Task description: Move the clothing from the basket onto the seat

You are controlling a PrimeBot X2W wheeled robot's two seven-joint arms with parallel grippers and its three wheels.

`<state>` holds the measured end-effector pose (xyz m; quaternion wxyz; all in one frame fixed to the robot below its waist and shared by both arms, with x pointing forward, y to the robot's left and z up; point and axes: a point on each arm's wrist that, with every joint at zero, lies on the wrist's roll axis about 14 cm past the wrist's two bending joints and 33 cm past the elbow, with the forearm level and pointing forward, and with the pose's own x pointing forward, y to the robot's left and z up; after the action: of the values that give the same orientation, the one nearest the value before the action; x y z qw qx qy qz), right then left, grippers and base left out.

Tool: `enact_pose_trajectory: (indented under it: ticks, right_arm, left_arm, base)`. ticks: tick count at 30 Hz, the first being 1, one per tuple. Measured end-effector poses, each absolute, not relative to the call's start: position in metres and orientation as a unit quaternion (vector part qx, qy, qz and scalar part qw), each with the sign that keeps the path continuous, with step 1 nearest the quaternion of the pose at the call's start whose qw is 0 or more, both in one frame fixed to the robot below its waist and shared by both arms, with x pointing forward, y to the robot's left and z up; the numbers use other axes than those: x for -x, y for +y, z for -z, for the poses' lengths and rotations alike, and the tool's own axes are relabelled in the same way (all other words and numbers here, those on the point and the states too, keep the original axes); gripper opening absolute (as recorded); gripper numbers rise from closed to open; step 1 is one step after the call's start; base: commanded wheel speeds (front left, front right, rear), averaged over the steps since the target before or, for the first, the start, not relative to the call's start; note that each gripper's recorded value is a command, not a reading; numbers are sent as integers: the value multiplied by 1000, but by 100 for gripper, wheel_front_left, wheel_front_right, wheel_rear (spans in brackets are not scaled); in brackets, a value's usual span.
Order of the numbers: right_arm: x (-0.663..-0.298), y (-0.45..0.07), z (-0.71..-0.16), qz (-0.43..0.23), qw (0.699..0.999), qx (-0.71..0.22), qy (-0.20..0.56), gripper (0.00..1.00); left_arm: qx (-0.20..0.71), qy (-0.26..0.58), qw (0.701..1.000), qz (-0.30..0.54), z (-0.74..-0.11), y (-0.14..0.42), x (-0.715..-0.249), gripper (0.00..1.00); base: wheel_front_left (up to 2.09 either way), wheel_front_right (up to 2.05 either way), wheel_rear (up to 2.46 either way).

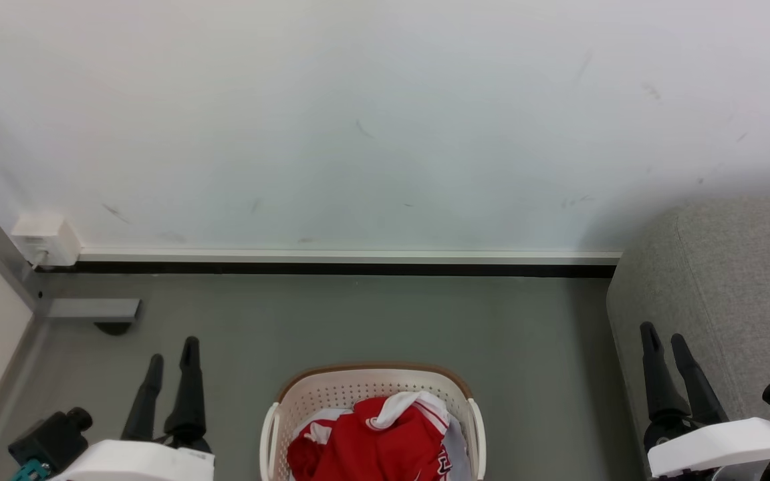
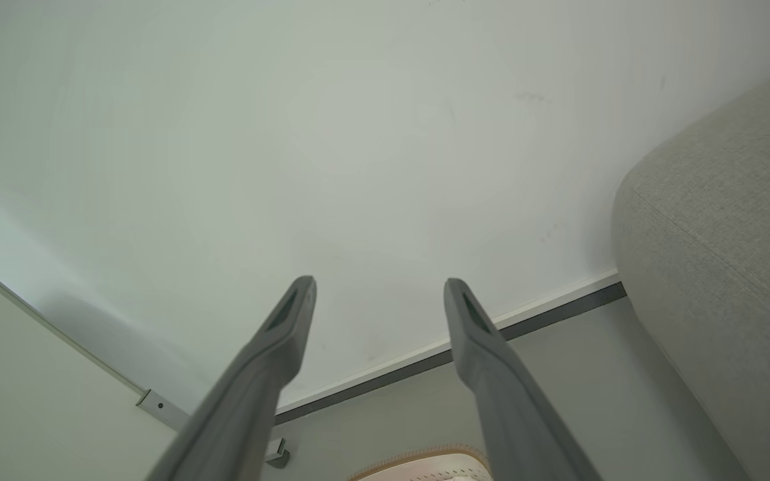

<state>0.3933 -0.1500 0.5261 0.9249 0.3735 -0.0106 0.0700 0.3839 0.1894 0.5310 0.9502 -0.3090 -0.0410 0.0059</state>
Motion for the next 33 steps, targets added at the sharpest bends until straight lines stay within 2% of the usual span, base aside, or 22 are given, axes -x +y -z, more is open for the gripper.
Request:
enact_pose_trajectory:
  ticks: [10, 33]
  right_arm:
    - [-391, -146, -519, -74, 954, -289, -8, 100]
    - [-391, -135, -533, -97, 976, -192, -43, 100]
  left_arm:
    - [237, -51, 970, -2, -536, 187, -381, 100]
    - [120, -75, 990, -1, -544, 183, -378, 100]
  base:
    - [0, 0, 0]
    - [0, 0, 0]
